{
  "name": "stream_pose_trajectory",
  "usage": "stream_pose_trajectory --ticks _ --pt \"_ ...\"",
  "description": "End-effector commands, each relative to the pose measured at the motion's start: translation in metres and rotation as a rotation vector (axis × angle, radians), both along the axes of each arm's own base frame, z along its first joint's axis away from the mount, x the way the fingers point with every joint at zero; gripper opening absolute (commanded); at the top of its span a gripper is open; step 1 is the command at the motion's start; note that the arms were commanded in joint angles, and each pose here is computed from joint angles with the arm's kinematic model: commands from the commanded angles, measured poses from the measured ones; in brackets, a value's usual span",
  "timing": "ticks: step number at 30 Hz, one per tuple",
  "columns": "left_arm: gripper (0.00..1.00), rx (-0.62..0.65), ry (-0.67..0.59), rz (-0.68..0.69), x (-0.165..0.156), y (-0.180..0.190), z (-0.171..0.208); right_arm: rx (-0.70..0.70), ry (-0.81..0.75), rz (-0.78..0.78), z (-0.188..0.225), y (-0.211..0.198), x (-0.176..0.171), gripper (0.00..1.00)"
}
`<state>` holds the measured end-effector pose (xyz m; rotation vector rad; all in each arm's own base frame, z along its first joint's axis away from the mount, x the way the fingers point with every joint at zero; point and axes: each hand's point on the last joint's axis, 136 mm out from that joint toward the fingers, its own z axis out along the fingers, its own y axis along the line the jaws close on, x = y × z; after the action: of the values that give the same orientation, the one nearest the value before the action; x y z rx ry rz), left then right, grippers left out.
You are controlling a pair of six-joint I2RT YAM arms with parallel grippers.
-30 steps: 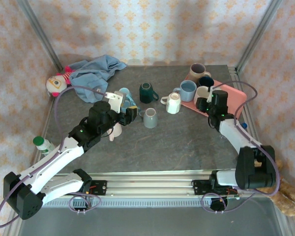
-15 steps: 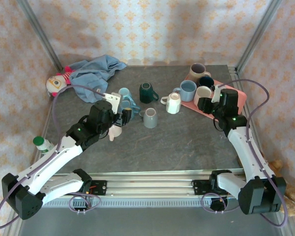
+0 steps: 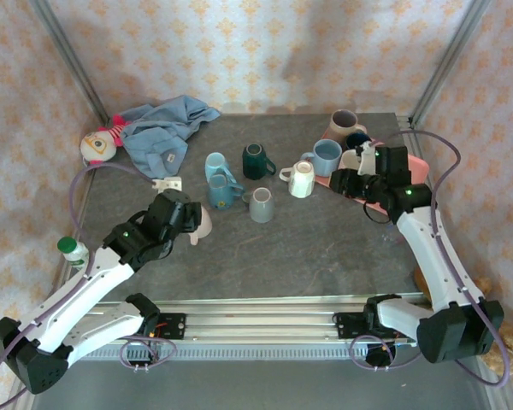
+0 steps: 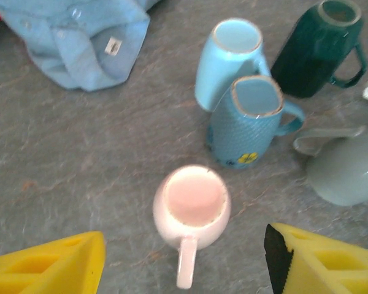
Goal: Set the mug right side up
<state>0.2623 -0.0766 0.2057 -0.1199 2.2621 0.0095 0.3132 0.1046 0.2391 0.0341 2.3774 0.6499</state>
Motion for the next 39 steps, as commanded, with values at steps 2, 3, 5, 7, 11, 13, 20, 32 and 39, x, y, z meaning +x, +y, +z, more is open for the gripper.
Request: stream_pose_trajectory --ticks 2,3,5,7,11,13,20,32,39 --pt "0.68 0.027 0.091 0.033 -0.015 0.009 -0.028 0.064 0.135 0.038 -0.008 0.013 -0.017 0.45" --pt "0.67 0.031 0.105 0.028 -0.016 0.009 -0.033 0.067 0.142 0.039 -0.007 0.014 -0.018 0.45" --pt "0.66 0.05 0.13 0.041 -0.017 0.011 -0.039 0.073 0.166 0.045 -0.012 0.016 -0.017 0.45" --pt "0.64 0.067 0.153 0.043 -0.017 0.011 -0.045 0.088 0.173 0.052 -0.012 0.018 -0.016 0.45" --pt "0.62 0.069 0.191 0.022 -0.014 0.004 -0.056 0.135 0.19 0.069 -0.005 0.026 -0.014 0.45" --pt "0.6 0.076 0.218 0.019 -0.012 0.001 -0.061 0.161 0.204 0.085 -0.001 0.031 -0.015 0.45" --pt "0.53 0.134 0.352 0.048 -0.011 0.001 -0.084 0.258 0.297 0.13 0.005 0.046 -0.019 0.46" --pt "0.47 0.102 0.403 0.033 -0.003 -0.004 -0.111 0.29 0.295 0.115 0.013 0.049 -0.011 0.45" --pt "0.43 0.097 0.403 0.039 0.006 -0.003 -0.119 0.304 0.303 0.132 0.014 0.053 -0.006 0.44"
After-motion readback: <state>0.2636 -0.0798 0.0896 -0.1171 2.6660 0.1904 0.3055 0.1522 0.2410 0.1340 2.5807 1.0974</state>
